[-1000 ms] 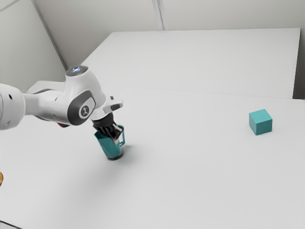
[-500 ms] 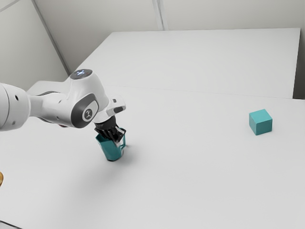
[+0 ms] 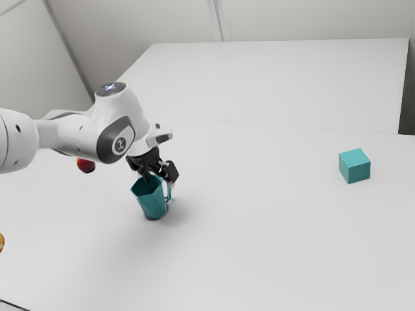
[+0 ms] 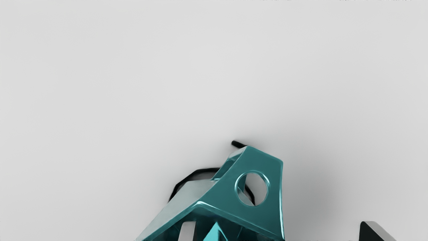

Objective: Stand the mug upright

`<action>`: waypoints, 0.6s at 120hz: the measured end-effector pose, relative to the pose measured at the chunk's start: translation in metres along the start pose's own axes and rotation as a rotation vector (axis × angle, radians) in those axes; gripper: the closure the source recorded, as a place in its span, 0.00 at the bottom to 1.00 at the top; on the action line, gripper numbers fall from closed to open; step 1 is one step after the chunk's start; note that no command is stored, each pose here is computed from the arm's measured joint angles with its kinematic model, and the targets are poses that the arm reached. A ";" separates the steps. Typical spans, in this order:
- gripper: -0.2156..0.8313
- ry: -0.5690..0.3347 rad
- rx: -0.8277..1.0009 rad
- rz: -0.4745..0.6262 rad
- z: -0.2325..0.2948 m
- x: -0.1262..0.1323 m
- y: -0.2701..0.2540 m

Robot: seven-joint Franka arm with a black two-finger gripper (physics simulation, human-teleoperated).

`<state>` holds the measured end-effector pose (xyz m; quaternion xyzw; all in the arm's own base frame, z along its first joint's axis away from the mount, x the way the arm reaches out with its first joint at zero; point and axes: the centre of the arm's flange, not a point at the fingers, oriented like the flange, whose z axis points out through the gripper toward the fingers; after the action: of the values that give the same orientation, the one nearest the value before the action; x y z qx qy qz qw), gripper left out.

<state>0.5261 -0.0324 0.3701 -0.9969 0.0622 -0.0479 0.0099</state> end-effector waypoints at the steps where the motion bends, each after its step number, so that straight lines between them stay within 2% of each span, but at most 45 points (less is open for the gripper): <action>1: 0.28 0.001 0.000 0.001 -0.001 0.000 0.000; 32: 0.23 0.041 0.012 0.019 -0.059 0.025 -0.007; 50: 0.22 0.066 0.053 0.012 -0.116 0.044 -0.031; 72: 0.21 0.077 0.088 -0.022 -0.186 0.050 -0.061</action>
<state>0.5652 0.0194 0.5613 -0.9935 0.0492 -0.0890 0.0510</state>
